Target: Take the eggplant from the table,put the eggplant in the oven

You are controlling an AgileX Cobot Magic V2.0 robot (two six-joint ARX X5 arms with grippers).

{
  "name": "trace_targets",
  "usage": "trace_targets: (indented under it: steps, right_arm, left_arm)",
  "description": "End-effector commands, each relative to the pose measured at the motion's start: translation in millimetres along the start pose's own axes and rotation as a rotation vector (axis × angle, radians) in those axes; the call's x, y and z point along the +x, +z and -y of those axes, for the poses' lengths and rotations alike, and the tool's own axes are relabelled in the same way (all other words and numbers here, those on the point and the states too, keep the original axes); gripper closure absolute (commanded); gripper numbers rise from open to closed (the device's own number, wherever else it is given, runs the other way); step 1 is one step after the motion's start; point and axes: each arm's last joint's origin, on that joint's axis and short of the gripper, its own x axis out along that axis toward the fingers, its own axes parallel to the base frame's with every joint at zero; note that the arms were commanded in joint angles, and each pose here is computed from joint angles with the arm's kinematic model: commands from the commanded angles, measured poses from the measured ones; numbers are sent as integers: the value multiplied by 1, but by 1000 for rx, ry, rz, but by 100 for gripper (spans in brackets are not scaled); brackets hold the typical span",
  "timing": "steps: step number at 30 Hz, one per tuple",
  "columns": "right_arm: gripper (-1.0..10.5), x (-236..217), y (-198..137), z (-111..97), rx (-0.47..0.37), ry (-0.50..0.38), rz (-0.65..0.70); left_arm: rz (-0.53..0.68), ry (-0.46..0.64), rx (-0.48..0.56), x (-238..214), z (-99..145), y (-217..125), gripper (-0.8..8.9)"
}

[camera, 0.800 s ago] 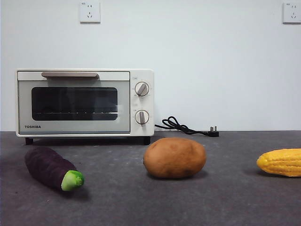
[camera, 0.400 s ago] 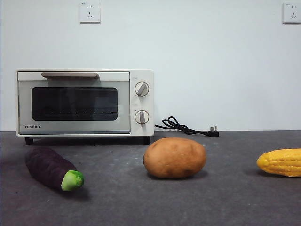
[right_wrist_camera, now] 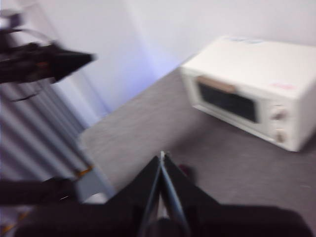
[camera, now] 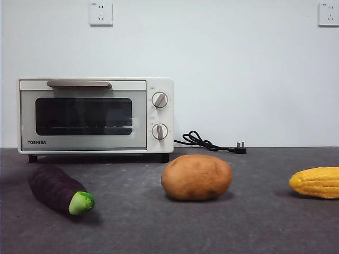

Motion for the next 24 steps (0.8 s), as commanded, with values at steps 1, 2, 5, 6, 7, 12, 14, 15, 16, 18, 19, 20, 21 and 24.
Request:
trace_targets:
  steps: [1,2,5,6,7,12,14,15,16,18,19,20,21,24]
  right_arm:
    - [936,4,1,-1,-5,81,-8]
    - [907,5,2,-1,-4,101,-12]
    - [665,10,2,0,1,125,-24]
    - [549,11,2,0,2,131,-28]
    - [457,13,2,1,4,136,-33]
    - [316,21,1,3,20,160,-67]
    - [316,24,0,3,28,169,-84]
    - [316,26,0,4,32,175,-93]
    - [316,28,0,3,35,180,-100]
    - [316,32,-1,4,43,192,-118]
    - [316,33,-2,4,45,196,-125]
    - [316,35,-2,4,48,203,-133]
    - [316,36,-3,3,49,210,-141]
    - [316,39,-4,1,57,229,-165]
  left_arm:
    - [-8,-8,23,4,-1,0,819]
    - [-13,-8,21,6,-2,0,819]
    - [-29,-8,15,13,-4,0,819]
    - [-34,-8,16,16,-5,0,819]
    - [-39,-8,18,18,-6,0,819]
    - [-58,-8,40,35,-12,1,819]
    - [-62,-9,46,42,-15,1,819]
    - [-65,-9,49,49,-18,1,819]
    - [-68,-8,48,53,-20,1,819]
    - [-78,-7,48,66,-25,1,819]
    - [-85,-6,52,72,-27,0,819]
    - [-92,-5,58,79,-30,0,819]
    - [-103,-4,66,88,-34,-2,819]
    - [-137,5,62,113,-46,-7,819]
